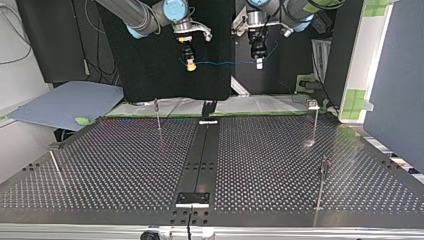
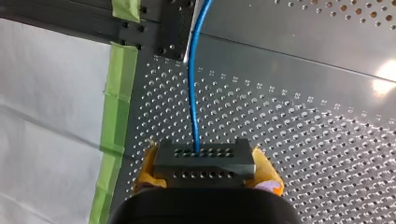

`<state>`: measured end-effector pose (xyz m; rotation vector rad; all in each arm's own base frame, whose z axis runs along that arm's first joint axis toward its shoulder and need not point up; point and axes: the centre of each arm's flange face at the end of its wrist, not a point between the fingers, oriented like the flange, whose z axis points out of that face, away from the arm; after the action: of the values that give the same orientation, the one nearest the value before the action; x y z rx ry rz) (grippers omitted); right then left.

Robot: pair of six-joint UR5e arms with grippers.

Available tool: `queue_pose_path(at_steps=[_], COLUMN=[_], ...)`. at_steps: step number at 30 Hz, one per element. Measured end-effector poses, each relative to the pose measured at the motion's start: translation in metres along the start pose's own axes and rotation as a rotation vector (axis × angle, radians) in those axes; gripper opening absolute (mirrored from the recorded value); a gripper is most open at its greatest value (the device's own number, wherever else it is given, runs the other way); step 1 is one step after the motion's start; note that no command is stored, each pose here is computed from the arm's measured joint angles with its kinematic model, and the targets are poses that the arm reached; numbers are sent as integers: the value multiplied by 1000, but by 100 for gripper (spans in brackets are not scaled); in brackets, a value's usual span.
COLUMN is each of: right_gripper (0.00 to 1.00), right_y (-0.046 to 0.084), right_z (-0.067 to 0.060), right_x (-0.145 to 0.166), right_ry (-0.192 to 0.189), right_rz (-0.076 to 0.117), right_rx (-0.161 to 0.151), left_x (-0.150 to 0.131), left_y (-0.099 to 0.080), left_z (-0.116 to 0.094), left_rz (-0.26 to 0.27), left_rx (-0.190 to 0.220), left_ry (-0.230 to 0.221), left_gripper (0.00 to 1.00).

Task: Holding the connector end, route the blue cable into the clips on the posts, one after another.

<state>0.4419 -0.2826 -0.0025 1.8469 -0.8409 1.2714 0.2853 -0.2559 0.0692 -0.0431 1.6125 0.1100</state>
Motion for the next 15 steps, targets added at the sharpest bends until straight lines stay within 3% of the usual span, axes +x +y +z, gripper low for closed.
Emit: queue_pose_path(at_steps=[6, 11, 15], right_gripper=[0, 0, 0], right_y=[4, 7, 7], right_z=[6, 14, 20], right_x=[24, 57, 84], right_ry=[18, 51, 82], right_rz=[45, 100, 124], right_rx=[-23, 2, 29], left_x=[-13, -25, -36], left_y=[2, 4, 8], left_z=[3, 6, 6], left_rz=[-6, -41, -43], left_rx=[-18, -12, -26], left_ry=[-5, -5, -6], left_gripper=[0, 0, 0])
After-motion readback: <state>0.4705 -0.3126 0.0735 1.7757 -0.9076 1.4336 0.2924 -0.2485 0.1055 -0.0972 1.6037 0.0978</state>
